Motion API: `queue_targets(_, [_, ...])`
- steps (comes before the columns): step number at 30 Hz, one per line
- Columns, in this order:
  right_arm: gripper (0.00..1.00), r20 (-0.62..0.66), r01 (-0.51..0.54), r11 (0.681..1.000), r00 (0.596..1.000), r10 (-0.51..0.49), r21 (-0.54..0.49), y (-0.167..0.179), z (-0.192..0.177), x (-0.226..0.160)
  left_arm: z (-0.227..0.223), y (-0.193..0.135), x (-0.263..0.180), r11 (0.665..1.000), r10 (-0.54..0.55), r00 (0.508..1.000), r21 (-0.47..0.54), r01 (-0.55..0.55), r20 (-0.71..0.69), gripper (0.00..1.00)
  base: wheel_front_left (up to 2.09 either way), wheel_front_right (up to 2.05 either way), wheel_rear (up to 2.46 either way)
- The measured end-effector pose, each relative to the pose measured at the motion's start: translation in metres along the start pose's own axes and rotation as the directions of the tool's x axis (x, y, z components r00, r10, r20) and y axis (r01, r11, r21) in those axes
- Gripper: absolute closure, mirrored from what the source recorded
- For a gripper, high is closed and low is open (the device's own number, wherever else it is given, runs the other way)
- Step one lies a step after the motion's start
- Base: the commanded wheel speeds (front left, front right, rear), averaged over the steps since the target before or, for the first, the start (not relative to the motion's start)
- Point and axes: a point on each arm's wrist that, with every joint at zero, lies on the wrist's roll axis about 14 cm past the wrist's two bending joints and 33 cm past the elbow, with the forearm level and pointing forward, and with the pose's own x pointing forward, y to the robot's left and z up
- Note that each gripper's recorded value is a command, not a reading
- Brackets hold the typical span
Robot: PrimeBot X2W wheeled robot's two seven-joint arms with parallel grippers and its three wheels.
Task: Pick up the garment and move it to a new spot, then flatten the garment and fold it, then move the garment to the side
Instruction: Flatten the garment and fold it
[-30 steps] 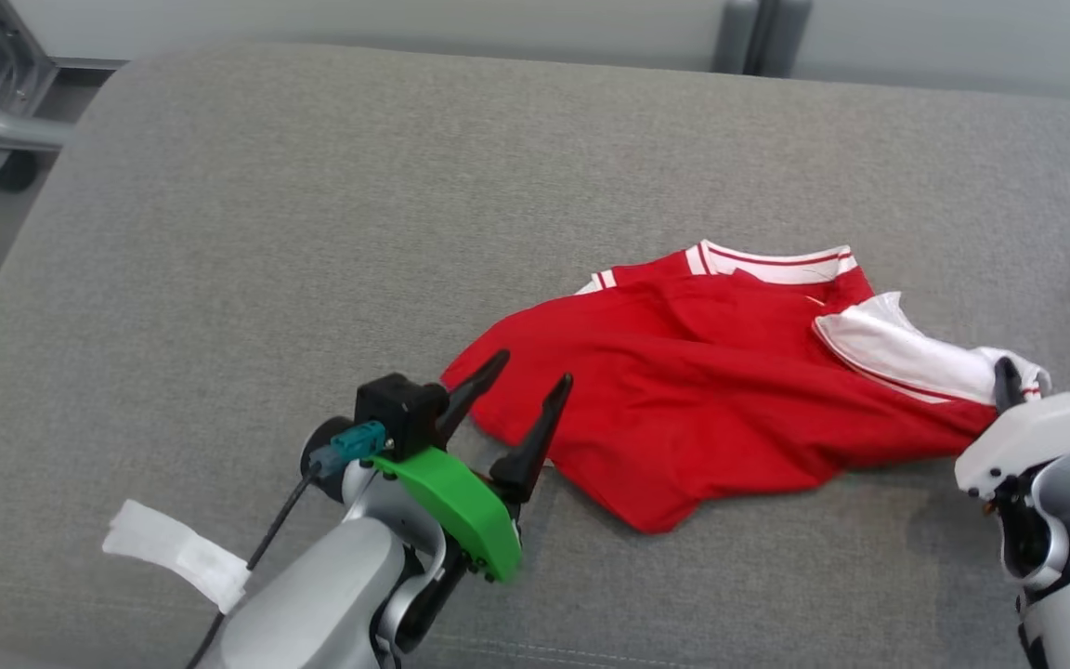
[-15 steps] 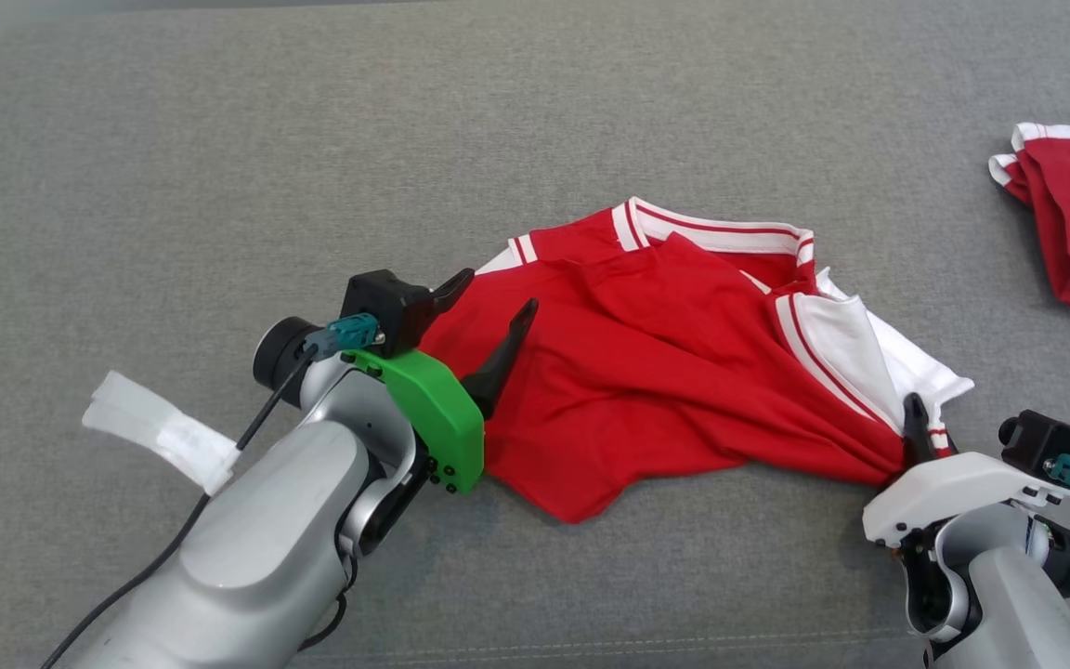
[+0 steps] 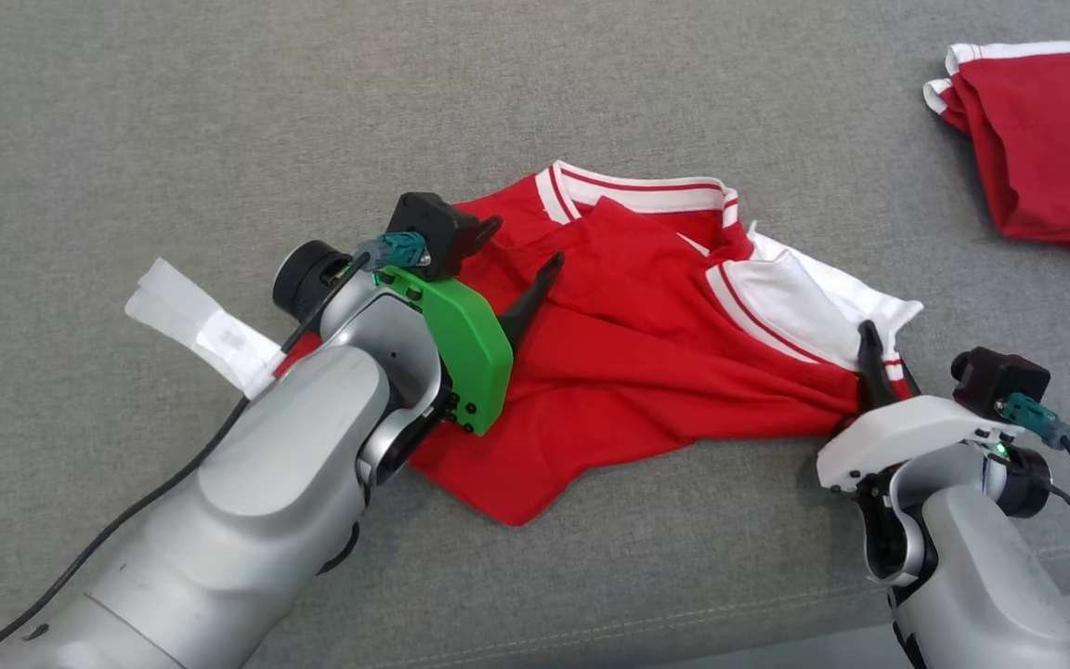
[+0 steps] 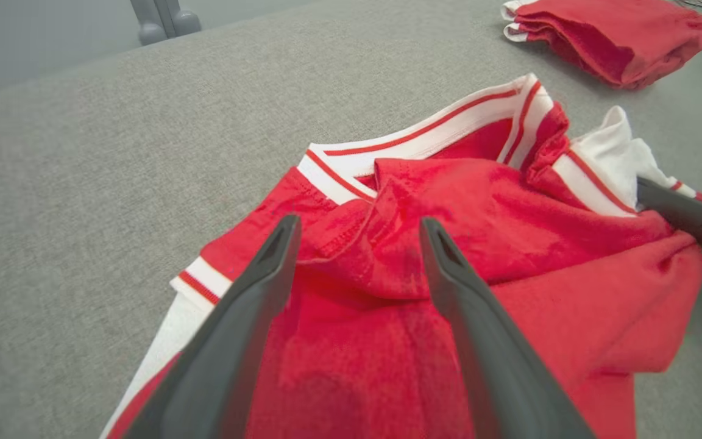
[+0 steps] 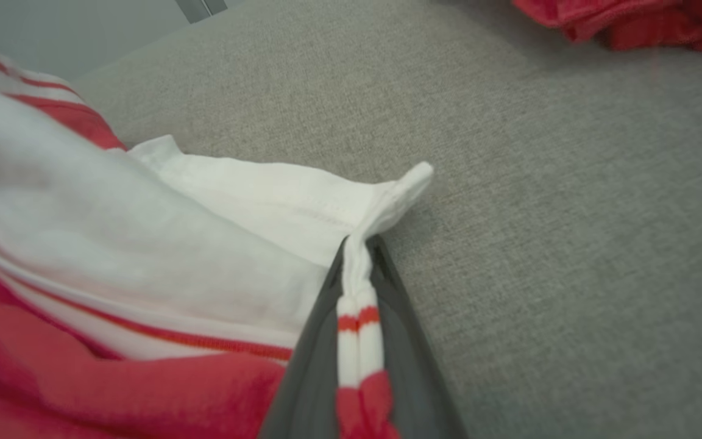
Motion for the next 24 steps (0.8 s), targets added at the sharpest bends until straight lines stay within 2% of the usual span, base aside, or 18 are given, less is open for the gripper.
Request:
queue_targets(8, [1.00,0.016,0.021,1.000,1.000,-0.021,-0.004,-0.009,0.001,0.002,-0.035,0.004,0.020,0.999,-0.036,0.993,-0.013,0.035,-0.115,0.00,0.00,0.00,0.00])
queue_targets(14, [1.00,0.015,0.038,0.999,0.999,-0.039,0.016,-0.014,-0.001,0.002,-0.036,0.006,0.026,0.999,-0.046,0.991,-0.006,0.046,-0.127,0.00,0.00,0.00,0.00])
queue_targets(15, [1.00,0.016,0.038,0.999,0.999,-0.039,0.023,-0.014,-0.001,0.002,-0.035,0.007,0.027,0.999,-0.044,0.991,-0.002,0.044,-0.126,0.03,0.00,0.00,0.00])
queue_targets(16, [1.00,0.014,0.038,0.999,0.999,-0.038,0.028,-0.014,-0.002,0.002,-0.034,0.006,0.028,0.999,-0.048,0.991,0.000,0.049,-0.125,0.54,0.00,0.00,0.00])
queue_targets(17, [1.00,0.014,0.037,0.999,0.999,-0.038,0.032,-0.013,-0.002,0.002,-0.033,0.006,0.028,0.999,-0.052,0.990,0.001,0.052,-0.128,0.87,0.00,0.00,0.00])
queue_targets(18, [1.00,0.013,0.036,0.999,0.999,-0.037,0.038,-0.013,-0.003,0.001,-0.034,0.004,0.028,0.998,-0.058,0.989,0.004,0.059,-0.134,1.00,0.00,0.00,0.00])
queue_targets(24, [1.00,0.009,0.037,0.998,0.999,-0.038,0.055,-0.012,-0.005,0.001,-0.037,-0.026,0.027,0.989,-0.144,0.978,0.005,0.147,-0.153,1.00,0.00,0.00,0.00])
